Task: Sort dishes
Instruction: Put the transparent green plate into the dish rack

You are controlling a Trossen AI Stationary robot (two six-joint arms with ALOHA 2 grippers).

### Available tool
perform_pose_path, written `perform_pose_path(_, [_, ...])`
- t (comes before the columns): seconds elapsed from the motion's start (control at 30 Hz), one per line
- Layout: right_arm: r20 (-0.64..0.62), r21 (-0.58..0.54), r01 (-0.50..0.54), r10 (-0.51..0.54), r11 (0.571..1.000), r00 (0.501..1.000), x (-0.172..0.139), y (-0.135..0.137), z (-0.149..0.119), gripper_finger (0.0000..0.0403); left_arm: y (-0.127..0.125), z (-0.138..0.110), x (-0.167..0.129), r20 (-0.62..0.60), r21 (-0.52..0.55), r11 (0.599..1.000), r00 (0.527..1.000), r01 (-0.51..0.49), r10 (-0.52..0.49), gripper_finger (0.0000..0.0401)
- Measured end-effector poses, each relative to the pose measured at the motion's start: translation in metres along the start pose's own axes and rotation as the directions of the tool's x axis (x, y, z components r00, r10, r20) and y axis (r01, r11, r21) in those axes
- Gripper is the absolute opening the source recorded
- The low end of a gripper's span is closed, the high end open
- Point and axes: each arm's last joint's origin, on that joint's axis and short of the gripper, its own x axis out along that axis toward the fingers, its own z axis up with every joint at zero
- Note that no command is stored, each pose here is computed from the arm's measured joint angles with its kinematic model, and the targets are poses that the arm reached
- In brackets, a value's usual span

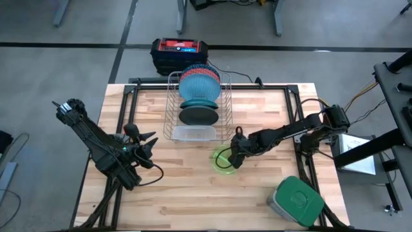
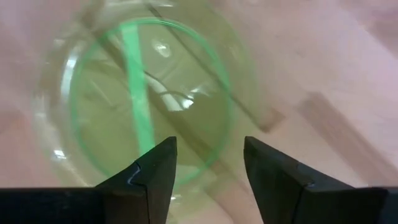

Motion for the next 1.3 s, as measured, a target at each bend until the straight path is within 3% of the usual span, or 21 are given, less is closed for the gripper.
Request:
perform_pose_path(0.17, [-0.026, -0.005, 0.103, -0.103, 0.995, 0.994, 0.0, -0.007, -0.004, 0.018, 0.0, 0.0, 0.0, 0.0, 0.0, 1.0, 1.0, -0.001, 0.001, 0.0111])
perform_pose_path(0.83, [-0.05, 0.002, 0.048, -0.048, 0.999, 0.998, 0.032, 0.0, -0.004, 0.0159, 0.0, 0.0, 0.0, 0.006, -0.003, 1.0, 1.0, -0.004, 0.004, 0.0111])
perform_pose_path(1.03, [-0.035, -0.034, 0.063, -0.064, 0.997, 0.997, 0.032, -0.001, -0.004, 0.012, 0.0, 0.0, 0.0, 0.006, -0.003, 1.0, 1.0, -0.004, 0.004, 0.0111])
perform_pose_path(1.3, [-0.014, -0.055, 0.078, -0.079, 0.995, 0.997, 0.03, -0.001, -0.004, 0.003, 0.0, 0.0, 0.0, 0.006, -0.003, 1.0, 1.0, -0.004, 0.004, 0.0111])
